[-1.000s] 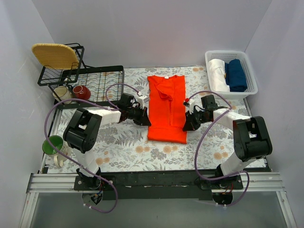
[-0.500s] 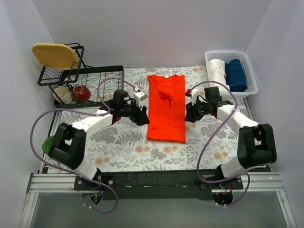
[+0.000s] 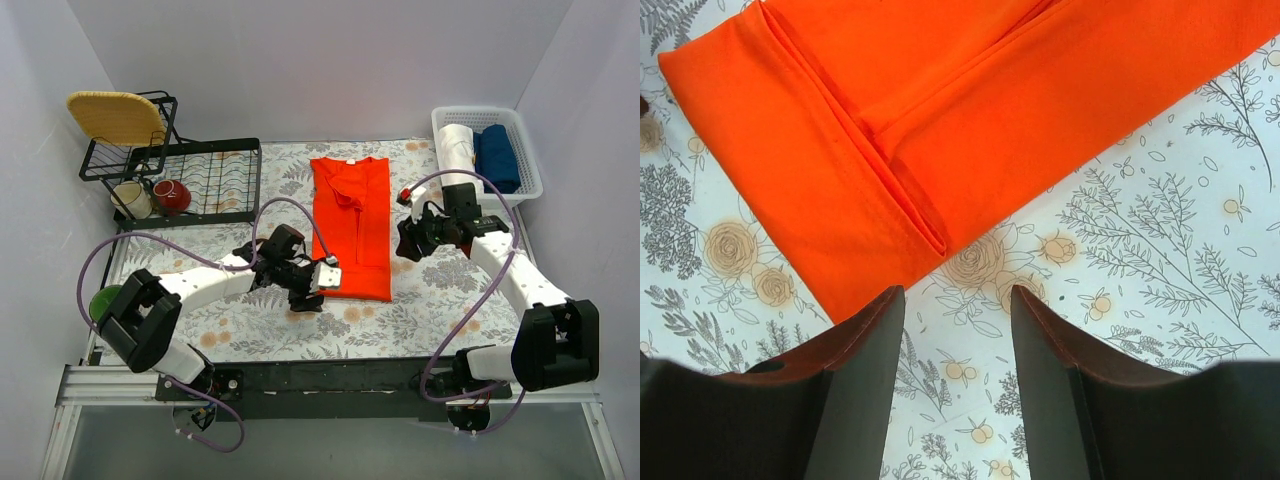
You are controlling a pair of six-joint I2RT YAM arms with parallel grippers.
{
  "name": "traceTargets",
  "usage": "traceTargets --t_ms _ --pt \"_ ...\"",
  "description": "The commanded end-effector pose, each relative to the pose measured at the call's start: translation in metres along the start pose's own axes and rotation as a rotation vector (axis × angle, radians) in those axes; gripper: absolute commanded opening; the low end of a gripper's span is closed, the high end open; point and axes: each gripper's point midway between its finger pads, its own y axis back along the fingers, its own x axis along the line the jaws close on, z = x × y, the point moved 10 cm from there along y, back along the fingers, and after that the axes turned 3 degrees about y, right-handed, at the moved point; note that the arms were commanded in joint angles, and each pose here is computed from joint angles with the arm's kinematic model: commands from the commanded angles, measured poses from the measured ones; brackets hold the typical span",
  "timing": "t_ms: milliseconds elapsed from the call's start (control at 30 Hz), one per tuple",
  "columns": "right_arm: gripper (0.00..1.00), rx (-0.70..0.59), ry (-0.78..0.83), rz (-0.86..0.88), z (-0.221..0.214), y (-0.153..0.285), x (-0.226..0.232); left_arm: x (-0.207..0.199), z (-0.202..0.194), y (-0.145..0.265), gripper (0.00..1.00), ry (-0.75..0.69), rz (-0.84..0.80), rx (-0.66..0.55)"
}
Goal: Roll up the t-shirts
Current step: Roll the T-shirt to the center of the board.
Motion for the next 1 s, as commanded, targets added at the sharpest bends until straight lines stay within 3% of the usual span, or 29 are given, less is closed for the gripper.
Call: traceTargets --t_ms 0,133,333,467,633,767,967 --pt "0.55 -0.011 0.026 0.014 0.001 0.014 0.009 0.014 -0.007 -0.007 0.56 -0.183 0.064 0.031" --pt "0.55 -0.010 0.021 0.037 -0.006 0.019 0.019 0.015 -0.024 -0.017 0.56 -0.248 0.111 0.042" --pt "0.55 0.023 0.044 0.081 -0.029 0.018 0.030 0.020 -0.039 -0.030 0.50 -0.209 0.093 0.092" --pt "0.64 0.020 0.115 0.126 -0.038 0.013 0.034 0.020 -0.053 -0.037 0.31 -0.163 0.081 0.138" --pt "0.66 -0.040 0.314 0.115 -0.037 0.002 0.039 0.012 -0.062 -0.041 0.00 -0.074 0.018 0.168" --pt "0.66 -0.043 0.484 0.165 -0.044 -0.009 0.057 0.015 -0.051 -0.036 0.00 0.098 -0.023 0.133" --pt "0.67 -0.064 0.648 0.224 -0.050 -0.015 0.078 0.041 -0.016 -0.013 0.00 0.494 -0.102 -0.073"
